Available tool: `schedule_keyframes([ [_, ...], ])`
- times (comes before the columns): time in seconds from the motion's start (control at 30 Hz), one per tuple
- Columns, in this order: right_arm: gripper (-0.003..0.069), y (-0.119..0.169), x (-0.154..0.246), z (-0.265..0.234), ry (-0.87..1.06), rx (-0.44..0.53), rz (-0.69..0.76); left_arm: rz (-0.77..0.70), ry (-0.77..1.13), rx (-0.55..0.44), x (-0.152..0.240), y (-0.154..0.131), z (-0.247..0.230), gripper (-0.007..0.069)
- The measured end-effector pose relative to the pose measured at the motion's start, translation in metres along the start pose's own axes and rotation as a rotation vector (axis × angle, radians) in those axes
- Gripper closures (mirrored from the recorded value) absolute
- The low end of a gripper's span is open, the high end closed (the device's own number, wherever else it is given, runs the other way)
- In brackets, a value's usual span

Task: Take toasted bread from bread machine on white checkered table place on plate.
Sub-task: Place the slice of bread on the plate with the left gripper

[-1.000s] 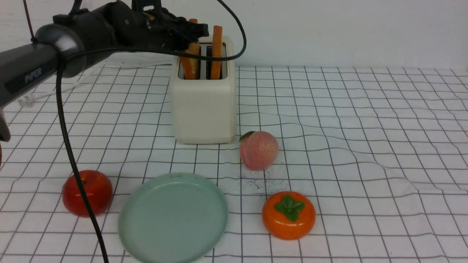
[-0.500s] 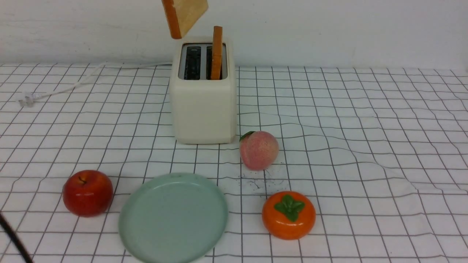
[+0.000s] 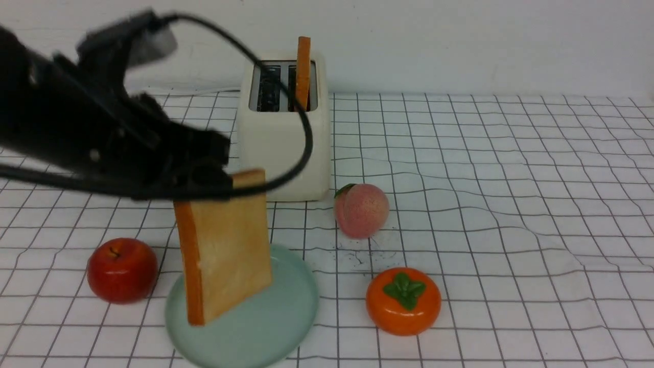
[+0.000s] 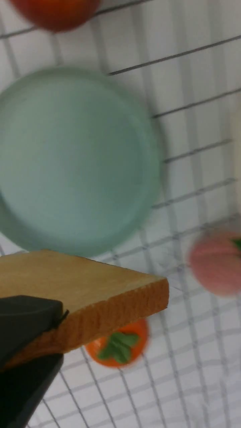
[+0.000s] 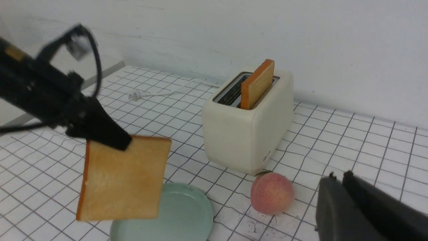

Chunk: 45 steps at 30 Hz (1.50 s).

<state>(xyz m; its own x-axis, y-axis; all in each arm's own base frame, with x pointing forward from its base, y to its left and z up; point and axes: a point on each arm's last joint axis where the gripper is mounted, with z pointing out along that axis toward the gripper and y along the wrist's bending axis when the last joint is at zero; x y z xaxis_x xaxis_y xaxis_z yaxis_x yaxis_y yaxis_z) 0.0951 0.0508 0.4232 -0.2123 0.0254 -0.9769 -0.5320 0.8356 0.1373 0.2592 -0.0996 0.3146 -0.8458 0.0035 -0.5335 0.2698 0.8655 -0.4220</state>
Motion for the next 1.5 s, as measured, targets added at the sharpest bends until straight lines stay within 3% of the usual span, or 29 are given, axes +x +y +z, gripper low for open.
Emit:
schedule_keyframes([
  [0.17, 0.0626, 0.002, 0.003, 0.0, 0.03, -0.022, 0.0, -0.024, 0.041, 0.019, 0.026, 0.016, 0.031, 0.0527],
  [0.6, 0.0626, 0.006, 0.008, -0.001, 0.087, -0.069, 0.005, -0.094, -0.068, 0.045, 0.017, 0.024, 0.054, 0.0527],
  [0.97, 0.0626, 0.009, 0.011, -0.001, 0.121, -0.094, 0.005, -0.126, -0.032, 0.037, 0.019, 0.03, 0.068, 0.0512],
  [1.13, 0.0626, 0.011, 0.011, -0.001, 0.124, -0.123, 0.024, -0.145, 0.009, 0.025, 0.023, 0.036, 0.081, 0.0411],
  [1.23, 0.0626, 0.014, 0.012, -0.002, 0.131, -0.152, 0.04, -0.133, 0.015, 0.017, 0.023, 0.037, 0.082, 0.0312],
  [1.5, 0.0622, 0.015, 0.012, -0.002, 0.135, -0.163, 0.045, -0.018, -0.012, -0.029, 0.02, 0.036, 0.069, 0.0094],
])
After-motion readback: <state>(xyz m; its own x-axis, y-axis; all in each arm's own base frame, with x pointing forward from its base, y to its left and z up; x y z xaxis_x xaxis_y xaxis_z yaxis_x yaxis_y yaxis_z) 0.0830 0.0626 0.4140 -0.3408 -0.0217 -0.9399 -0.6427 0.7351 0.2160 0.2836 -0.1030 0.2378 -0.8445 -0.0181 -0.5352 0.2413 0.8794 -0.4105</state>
